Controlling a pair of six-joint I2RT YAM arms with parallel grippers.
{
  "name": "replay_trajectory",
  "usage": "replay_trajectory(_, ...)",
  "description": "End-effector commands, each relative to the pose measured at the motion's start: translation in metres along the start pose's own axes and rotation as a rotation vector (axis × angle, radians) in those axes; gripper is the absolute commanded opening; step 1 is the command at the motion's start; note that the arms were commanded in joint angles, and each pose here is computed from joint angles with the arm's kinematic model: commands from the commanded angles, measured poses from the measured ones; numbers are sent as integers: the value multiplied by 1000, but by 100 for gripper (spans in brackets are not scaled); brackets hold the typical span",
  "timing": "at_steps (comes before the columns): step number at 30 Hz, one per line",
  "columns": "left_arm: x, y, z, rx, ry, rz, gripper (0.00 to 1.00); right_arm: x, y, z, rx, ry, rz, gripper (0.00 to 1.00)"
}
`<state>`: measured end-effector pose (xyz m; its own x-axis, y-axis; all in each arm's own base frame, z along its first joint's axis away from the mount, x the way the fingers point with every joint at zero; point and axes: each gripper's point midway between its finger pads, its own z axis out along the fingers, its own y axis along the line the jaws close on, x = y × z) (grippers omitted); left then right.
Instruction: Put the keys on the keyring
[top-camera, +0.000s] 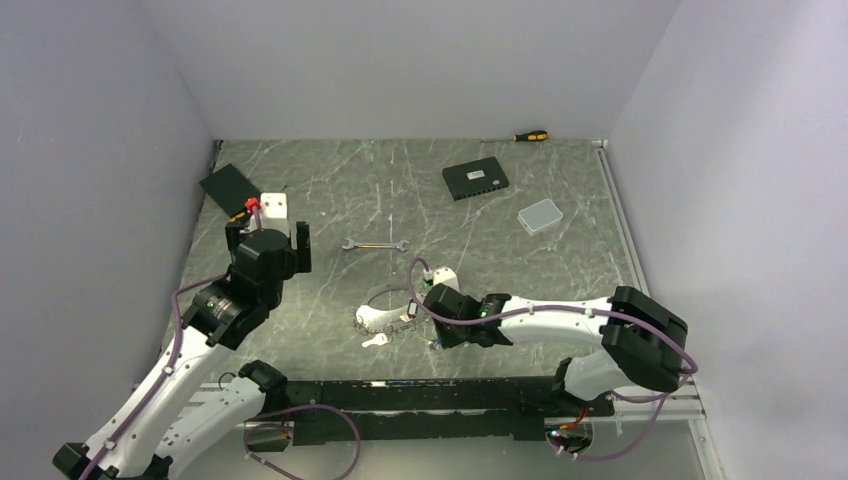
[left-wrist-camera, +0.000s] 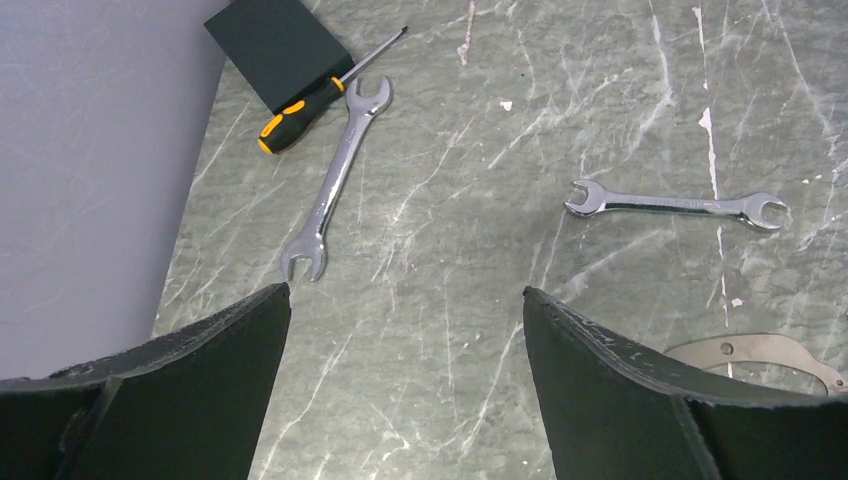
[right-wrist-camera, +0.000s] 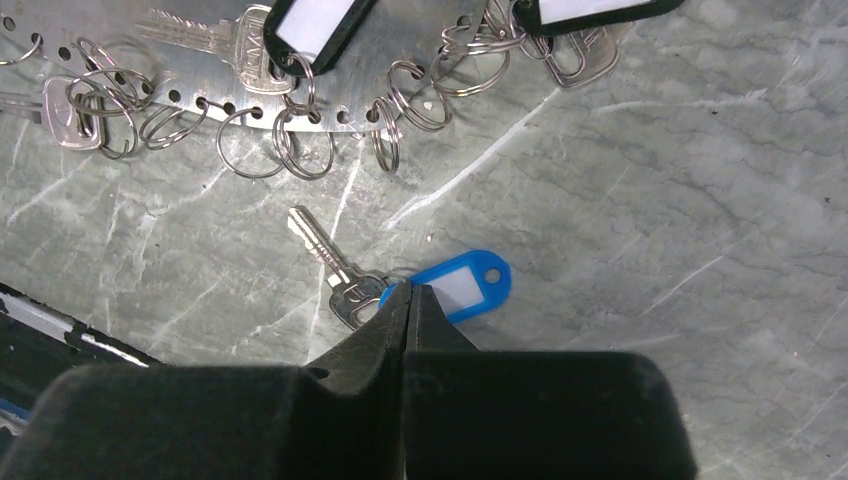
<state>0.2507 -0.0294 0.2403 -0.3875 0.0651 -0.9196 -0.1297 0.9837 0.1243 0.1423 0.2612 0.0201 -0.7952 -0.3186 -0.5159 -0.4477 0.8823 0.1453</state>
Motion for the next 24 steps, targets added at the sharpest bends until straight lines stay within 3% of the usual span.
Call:
replay_trajectory(1,-15,5,-3,-16,-39,-30,91,-6,8,-3,-41,-27,1,0)
replay_trajectory(6,-15,5,-3,-15,-38,-30,91,-15,17,-10,-95,-67,-9,0)
replay_trajectory(14,-18,-3,-8,48,-50,-40,90,-45,24,-42,-191,-244,-10,0)
replay_trajectory(24,-26,-76,-36,514,-68,5,78,-85,41,-81,-315,-462,-97,0)
